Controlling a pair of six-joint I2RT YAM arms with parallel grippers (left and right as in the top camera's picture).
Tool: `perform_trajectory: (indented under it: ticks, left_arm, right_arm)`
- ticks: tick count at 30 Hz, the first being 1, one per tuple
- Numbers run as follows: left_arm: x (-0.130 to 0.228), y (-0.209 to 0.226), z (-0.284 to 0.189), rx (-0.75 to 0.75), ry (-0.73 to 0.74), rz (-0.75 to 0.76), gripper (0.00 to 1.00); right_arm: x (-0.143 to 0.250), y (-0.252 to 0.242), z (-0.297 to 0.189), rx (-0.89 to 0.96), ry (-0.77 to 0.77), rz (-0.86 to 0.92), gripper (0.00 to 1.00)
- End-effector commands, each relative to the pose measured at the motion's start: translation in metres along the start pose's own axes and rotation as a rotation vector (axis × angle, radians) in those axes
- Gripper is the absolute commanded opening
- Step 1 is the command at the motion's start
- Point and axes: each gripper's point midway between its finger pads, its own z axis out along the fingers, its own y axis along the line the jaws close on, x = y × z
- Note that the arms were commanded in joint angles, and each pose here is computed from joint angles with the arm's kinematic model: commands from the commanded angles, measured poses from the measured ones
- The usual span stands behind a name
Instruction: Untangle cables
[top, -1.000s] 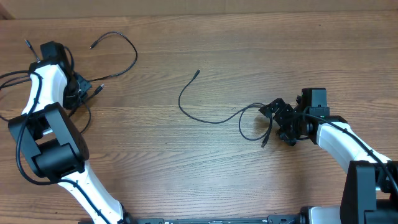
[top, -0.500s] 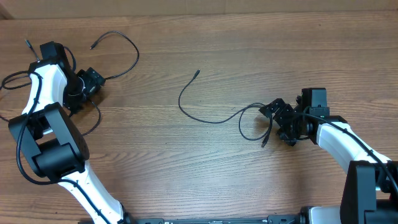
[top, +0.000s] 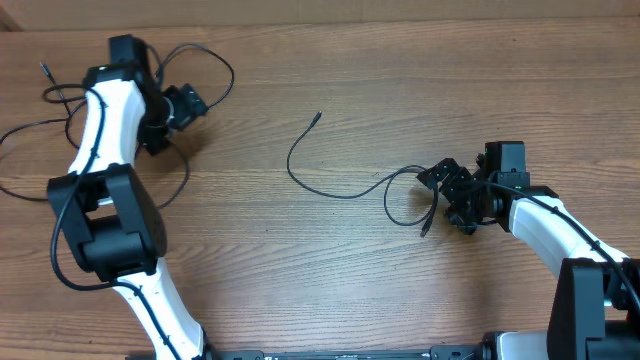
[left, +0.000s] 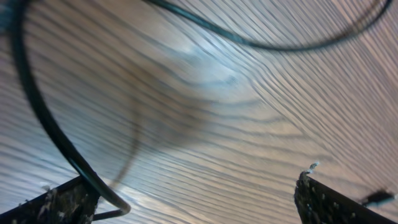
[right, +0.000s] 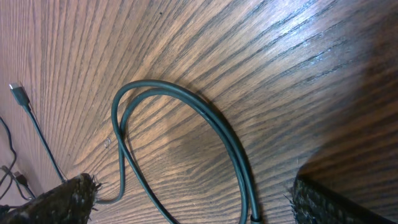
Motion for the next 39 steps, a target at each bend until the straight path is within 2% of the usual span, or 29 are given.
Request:
perform_trajectory:
  ticks: [1,8,39]
  left_arm:
    - [0.005,-0.023,-0.007,0.036,-0.010,0.062,1.00]
    - [0.015,-0.036,-0.005,0.038,-0.002,0.096,1.00]
    - [0.015,-0.037,-0.005,0.038,-0.002,0.097,1.00]
  right_arm:
    - [0.001,-0.013,0.003,0.050,-0.011,0.011,1.00]
    - [0.001,-0.013,0.003,0.050,-0.011,0.012,1.00]
    - [0.001,-0.013,0.003,0.050,-0.011,0.012,1.00]
